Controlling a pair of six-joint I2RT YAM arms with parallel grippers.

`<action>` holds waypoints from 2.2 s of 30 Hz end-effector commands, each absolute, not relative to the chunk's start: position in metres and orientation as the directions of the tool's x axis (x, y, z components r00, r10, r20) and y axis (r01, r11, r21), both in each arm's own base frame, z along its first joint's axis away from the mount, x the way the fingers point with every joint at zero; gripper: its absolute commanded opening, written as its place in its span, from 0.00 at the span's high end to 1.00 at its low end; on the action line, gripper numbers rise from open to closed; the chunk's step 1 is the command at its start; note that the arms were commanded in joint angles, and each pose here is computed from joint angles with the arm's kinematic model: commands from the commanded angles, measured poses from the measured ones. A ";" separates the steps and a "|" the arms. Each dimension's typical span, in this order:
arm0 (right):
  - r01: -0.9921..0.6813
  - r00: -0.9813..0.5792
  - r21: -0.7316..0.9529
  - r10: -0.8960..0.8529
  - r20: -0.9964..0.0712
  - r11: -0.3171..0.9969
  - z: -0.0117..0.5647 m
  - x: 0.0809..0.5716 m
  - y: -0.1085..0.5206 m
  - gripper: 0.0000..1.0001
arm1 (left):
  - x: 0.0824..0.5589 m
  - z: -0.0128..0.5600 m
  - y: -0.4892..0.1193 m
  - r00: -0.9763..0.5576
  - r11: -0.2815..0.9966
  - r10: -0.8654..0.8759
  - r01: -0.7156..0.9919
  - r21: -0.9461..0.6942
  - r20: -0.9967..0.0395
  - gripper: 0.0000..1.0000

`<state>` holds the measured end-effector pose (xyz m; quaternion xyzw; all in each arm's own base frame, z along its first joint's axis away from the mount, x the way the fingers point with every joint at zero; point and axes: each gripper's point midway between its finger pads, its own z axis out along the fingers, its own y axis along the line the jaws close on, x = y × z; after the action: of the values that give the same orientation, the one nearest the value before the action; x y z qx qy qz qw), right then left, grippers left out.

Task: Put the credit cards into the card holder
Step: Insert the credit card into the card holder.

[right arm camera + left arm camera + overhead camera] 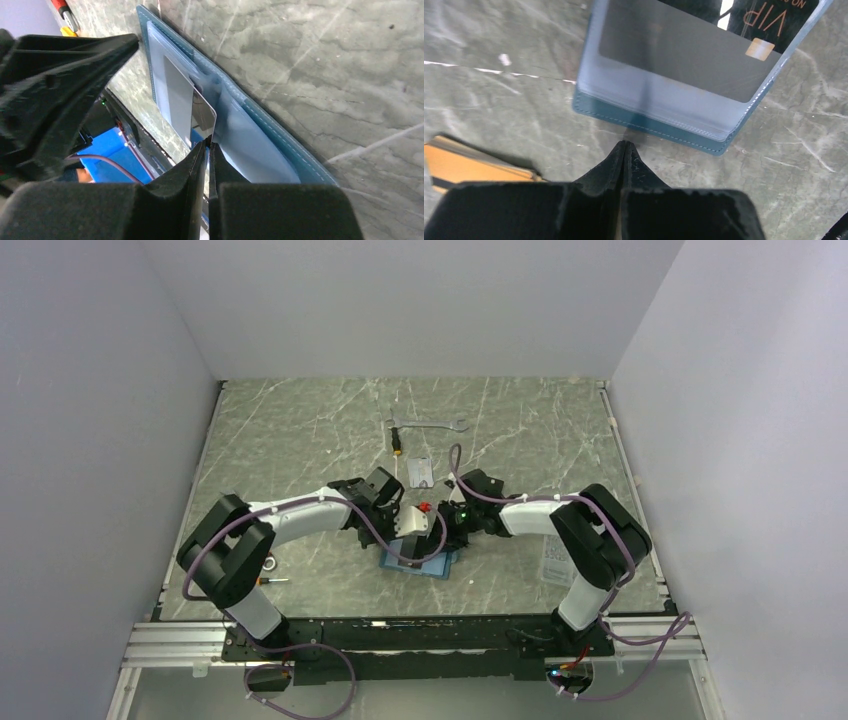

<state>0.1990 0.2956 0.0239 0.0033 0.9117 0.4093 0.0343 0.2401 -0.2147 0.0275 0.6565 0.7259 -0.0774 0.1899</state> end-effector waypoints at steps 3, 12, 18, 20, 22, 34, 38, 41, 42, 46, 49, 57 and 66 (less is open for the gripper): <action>-0.057 -0.995 0.750 0.021 -0.095 0.659 0.033 0.208 0.308 0.90 | 0.234 0.015 -0.222 -0.052 0.113 0.924 0.984 0.141 -0.379 0.98; -0.065 -0.997 0.763 -0.006 -0.080 0.643 0.029 0.208 0.326 0.86 | 0.220 0.011 -0.226 -0.046 0.094 0.917 0.990 0.103 -0.396 1.00; -0.058 -0.998 0.778 -0.011 -0.066 0.626 0.030 0.207 0.331 0.79 | 0.210 0.014 -0.229 -0.030 0.073 0.908 0.994 0.086 -0.418 1.00; -0.045 -0.998 0.801 -0.001 -0.055 0.597 0.036 0.207 0.329 0.79 | 0.207 0.017 -0.231 -0.023 0.063 0.901 0.995 0.079 -0.432 1.00; -0.014 -1.000 0.847 0.016 -0.026 0.531 0.045 0.207 0.323 0.76 | 0.206 0.018 -0.231 -0.018 0.060 0.899 0.995 0.082 -0.438 1.00; -0.033 -0.999 0.763 -0.004 -0.040 0.645 0.034 0.197 0.291 0.82 | 0.206 0.014 -0.226 -0.011 0.056 0.908 0.994 0.095 -0.420 1.00; -0.066 -0.996 0.716 -0.005 -0.087 0.695 0.039 0.203 0.290 0.95 | 0.207 0.016 -0.231 -0.010 0.053 0.899 0.995 0.086 -0.438 1.00; -0.095 -0.993 0.686 -0.018 -0.119 0.721 0.041 0.207 0.293 0.99 | 0.208 0.019 -0.236 -0.004 0.047 0.892 0.995 0.084 -0.451 1.00; -0.099 -0.992 0.680 -0.020 -0.123 0.726 0.041 0.208 0.295 1.00 | 0.209 0.019 -0.237 -0.003 0.046 0.891 0.996 0.083 -0.454 1.00; -0.112 -0.991 0.656 -0.037 -0.127 0.746 0.037 0.205 0.301 1.00 | 0.206 0.015 -0.239 -0.006 0.041 0.891 0.997 0.066 -0.453 1.00; -0.112 -0.991 0.626 -0.037 -0.132 0.772 0.032 0.203 0.301 1.00 | 0.203 0.014 -0.240 -0.001 0.034 0.892 0.997 0.065 -0.452 1.00; -0.116 -0.990 0.673 -0.031 -0.138 0.730 0.042 0.190 0.293 1.00 | 0.197 0.012 -0.235 0.003 0.033 0.893 0.997 0.072 -0.450 1.00; -0.120 -0.990 0.660 -0.039 -0.136 0.742 0.030 0.192 0.294 1.00 | 0.194 0.012 -0.236 0.006 0.030 0.889 0.997 0.071 -0.458 1.00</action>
<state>0.1843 0.2849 0.0291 -0.0321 0.9359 0.3483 0.0422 0.2173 -0.2298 0.0175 0.6747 0.7000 -0.0990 0.2121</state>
